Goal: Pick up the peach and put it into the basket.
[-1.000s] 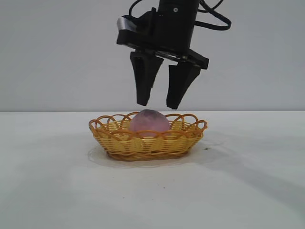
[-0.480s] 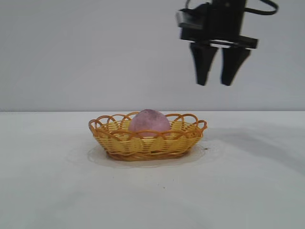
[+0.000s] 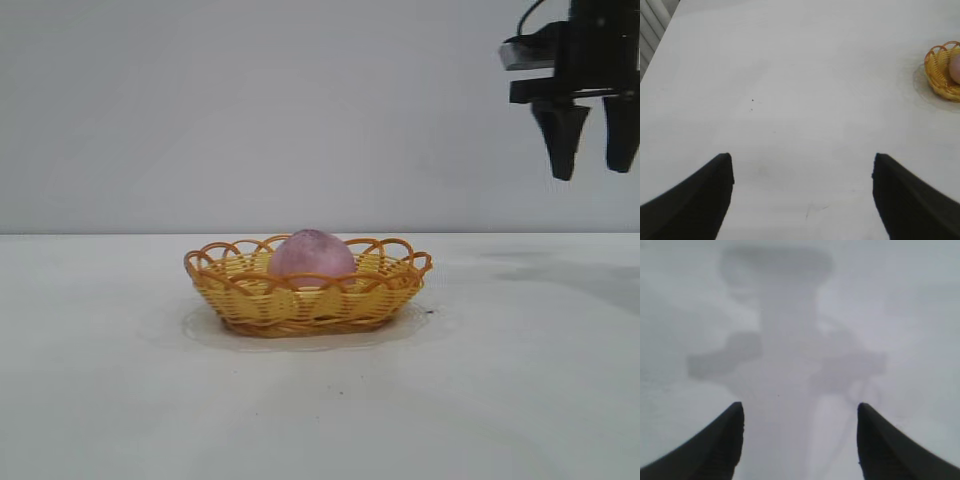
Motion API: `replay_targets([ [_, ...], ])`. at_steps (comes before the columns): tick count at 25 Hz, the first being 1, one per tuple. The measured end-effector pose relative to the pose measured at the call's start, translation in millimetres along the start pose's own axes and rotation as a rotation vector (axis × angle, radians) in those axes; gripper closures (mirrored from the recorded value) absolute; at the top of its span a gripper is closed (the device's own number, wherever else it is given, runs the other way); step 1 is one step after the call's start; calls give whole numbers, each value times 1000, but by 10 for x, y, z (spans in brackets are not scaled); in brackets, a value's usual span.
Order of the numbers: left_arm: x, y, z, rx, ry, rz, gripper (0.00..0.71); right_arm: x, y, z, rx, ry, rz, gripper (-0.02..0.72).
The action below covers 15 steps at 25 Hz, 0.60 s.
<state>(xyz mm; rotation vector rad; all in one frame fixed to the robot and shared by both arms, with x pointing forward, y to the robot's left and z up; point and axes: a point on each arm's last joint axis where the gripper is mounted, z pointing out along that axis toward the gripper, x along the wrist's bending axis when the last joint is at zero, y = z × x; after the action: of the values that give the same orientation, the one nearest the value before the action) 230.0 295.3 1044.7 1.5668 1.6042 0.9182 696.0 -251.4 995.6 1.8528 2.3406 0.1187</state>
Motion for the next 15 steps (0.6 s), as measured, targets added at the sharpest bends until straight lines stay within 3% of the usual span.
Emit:
replay_targets([
  [8,0,-1,-1,-1,0,0,161,-171,-169,-944,-199,-18,58,283],
  [15,0,-1,-1,-1,0,0,161,-142,-729,-1918,-383,-40,72,283],
])
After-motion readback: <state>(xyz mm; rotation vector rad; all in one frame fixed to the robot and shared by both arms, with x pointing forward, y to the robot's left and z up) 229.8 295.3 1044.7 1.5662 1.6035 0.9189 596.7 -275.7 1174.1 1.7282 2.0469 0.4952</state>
